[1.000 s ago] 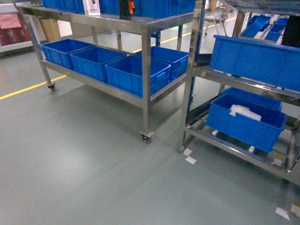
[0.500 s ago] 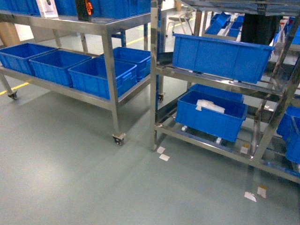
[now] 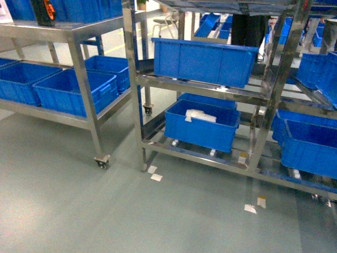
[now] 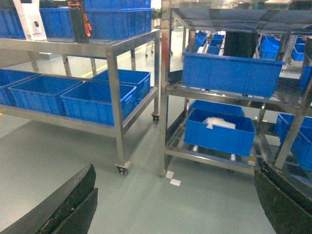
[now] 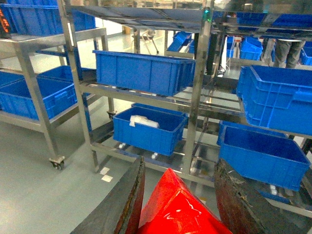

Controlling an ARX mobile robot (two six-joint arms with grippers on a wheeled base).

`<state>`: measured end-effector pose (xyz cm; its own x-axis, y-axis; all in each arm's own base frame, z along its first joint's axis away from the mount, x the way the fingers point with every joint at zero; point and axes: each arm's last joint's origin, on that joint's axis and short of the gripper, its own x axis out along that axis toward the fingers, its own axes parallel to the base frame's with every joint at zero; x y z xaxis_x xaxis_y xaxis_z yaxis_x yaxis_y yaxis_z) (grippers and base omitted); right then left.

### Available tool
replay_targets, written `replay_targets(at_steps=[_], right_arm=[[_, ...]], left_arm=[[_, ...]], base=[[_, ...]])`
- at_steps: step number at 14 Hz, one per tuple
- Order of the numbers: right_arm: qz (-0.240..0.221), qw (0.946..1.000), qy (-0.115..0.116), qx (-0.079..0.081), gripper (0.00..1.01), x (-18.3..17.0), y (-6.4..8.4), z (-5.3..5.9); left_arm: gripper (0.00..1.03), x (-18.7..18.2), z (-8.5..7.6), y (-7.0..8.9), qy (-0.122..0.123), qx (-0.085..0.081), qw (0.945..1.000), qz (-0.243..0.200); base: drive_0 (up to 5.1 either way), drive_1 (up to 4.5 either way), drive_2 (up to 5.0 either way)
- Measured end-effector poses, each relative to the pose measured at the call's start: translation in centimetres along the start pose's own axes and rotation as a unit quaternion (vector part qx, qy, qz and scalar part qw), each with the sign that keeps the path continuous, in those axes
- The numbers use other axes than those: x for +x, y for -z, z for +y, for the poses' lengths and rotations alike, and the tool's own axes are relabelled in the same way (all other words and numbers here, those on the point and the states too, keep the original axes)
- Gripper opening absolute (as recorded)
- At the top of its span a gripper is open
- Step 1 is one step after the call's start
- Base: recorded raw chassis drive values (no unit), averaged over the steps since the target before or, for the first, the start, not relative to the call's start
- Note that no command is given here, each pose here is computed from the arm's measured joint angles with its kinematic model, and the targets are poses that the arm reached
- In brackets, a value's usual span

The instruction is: Pick red block from blue box to shelf

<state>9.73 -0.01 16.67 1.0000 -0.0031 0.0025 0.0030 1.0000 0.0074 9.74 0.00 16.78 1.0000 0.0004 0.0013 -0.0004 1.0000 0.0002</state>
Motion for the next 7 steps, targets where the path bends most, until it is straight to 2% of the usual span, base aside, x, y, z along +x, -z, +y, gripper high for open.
replay_targets(at_steps=[7], right_arm=[[0.0,1.0,0.0,0.0,0.37,0.0,0.0,0.0]], left_arm=[[0.98,0.0,0.0,0.0,0.0,0.0,1.0,0.0]], base=[[-1.5,-1.48,-1.5]])
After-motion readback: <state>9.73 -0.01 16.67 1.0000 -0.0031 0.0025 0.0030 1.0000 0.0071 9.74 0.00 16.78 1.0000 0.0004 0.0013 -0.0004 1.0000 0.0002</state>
